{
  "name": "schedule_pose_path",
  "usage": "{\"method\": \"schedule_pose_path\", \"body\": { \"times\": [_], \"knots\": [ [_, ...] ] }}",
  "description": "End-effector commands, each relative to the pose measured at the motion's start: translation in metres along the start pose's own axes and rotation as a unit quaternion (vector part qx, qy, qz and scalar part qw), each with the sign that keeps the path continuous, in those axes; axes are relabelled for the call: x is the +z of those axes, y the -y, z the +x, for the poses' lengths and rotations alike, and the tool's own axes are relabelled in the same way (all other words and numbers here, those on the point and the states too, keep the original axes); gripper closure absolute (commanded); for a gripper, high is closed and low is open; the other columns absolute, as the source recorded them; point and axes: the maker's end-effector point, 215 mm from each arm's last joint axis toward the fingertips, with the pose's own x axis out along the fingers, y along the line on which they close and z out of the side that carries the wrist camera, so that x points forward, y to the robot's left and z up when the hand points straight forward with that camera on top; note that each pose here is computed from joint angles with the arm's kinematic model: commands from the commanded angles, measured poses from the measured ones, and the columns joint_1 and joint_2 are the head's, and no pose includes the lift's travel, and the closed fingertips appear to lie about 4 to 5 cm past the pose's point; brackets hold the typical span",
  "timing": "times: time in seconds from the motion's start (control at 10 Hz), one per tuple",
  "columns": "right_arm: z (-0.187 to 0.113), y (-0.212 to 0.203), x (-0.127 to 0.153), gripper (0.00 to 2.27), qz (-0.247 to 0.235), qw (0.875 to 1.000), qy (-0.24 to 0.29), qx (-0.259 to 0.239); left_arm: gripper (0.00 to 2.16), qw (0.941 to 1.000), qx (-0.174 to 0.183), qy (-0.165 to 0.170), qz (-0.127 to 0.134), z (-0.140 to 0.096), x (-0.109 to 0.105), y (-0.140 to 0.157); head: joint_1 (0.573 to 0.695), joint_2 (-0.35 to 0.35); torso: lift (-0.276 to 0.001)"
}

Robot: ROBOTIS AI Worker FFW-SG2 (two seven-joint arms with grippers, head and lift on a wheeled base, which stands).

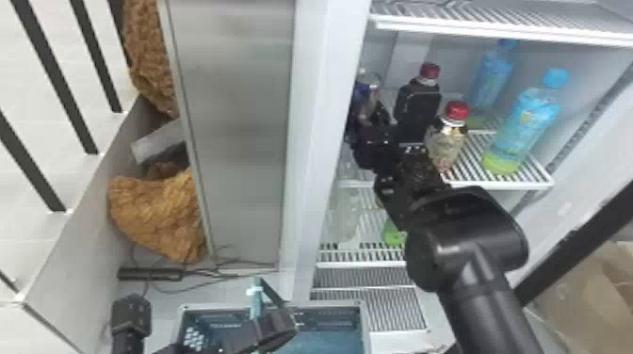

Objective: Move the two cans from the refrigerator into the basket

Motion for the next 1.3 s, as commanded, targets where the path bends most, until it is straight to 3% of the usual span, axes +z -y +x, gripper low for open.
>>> {"method": "schedule_pose_path", "body": {
  "times": [0.0,0.4,0.9,1.2],
  "knots": [
    [-0.016,-0.005,-0.001,1.27,0.007,1.0,0.0,0.006,1.19,1.0,0.001,0.0,-0.001,0.0,-0.001,-0.001,0.695,-0.144,-0.031],
    [-0.06,-0.017,0.007,1.27,0.029,0.999,0.0,0.025,1.19,1.0,0.001,-0.001,-0.003,0.0,-0.003,-0.002,0.695,-0.146,-0.031],
    [-0.115,-0.005,0.011,1.27,0.039,0.999,-0.006,0.014,1.19,1.0,0.003,-0.002,-0.003,0.0,-0.003,-0.002,0.695,-0.174,-0.031],
    [-0.158,-0.024,0.005,1.27,0.059,0.997,-0.026,0.037,1.19,1.0,0.002,-0.003,-0.004,0.001,-0.004,-0.002,0.695,-0.188,-0.031]
  ]
}}
